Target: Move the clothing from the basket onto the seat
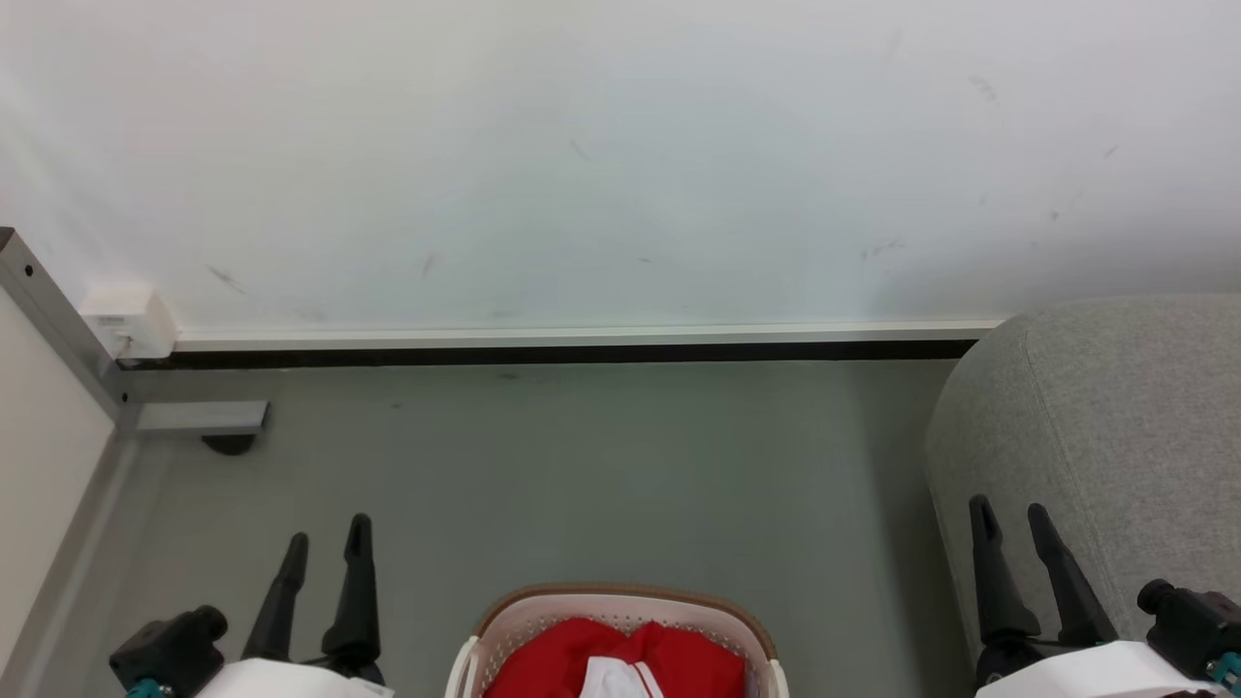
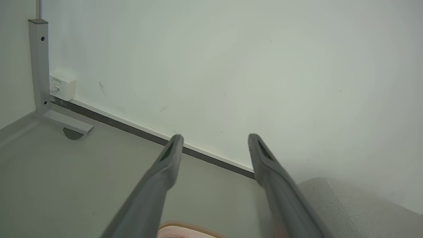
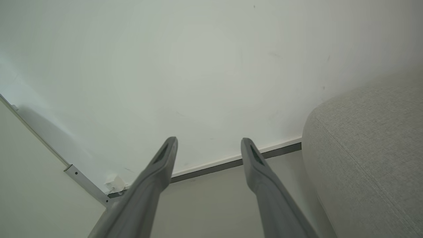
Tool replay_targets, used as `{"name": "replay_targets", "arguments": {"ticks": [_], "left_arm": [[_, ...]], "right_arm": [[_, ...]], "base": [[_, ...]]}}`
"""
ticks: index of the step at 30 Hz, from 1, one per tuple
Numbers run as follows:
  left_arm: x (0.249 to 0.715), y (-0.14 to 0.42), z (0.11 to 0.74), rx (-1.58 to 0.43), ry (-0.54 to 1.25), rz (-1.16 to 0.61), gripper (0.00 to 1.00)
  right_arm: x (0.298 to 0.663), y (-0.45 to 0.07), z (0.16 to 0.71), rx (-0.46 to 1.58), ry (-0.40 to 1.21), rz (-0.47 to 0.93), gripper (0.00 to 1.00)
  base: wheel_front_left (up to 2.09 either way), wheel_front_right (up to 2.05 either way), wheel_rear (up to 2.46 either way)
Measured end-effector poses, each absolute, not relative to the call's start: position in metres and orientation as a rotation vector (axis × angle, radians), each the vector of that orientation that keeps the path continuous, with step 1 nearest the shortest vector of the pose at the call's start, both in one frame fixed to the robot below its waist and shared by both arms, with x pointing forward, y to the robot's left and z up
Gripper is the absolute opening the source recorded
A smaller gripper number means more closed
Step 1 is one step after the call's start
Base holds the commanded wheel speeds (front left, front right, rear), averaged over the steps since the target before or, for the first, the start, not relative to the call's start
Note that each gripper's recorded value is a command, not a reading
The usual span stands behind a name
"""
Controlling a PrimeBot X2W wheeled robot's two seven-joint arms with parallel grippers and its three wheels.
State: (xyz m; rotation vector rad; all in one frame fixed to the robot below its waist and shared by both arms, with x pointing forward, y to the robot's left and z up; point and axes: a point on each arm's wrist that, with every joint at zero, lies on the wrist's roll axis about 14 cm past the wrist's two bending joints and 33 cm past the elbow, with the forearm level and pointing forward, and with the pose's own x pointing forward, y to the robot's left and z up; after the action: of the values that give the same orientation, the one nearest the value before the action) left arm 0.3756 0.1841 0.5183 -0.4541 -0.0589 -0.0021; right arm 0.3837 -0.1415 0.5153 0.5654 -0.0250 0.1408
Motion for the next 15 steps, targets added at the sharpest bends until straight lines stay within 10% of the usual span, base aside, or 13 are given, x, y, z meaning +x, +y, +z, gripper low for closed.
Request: {"name": "replay_targets", "arguments": {"ticks": [15], "left_arm": [[0.3732, 0.1797, 0.5221, -0.303, -0.083, -0.019, 1.00]], "right_arm": [[0.3825, -0.1388, 0.5129, 0.433, -0.037, 0.154, 1.00]], "base": [[0.00, 0.00, 0.00]]}}
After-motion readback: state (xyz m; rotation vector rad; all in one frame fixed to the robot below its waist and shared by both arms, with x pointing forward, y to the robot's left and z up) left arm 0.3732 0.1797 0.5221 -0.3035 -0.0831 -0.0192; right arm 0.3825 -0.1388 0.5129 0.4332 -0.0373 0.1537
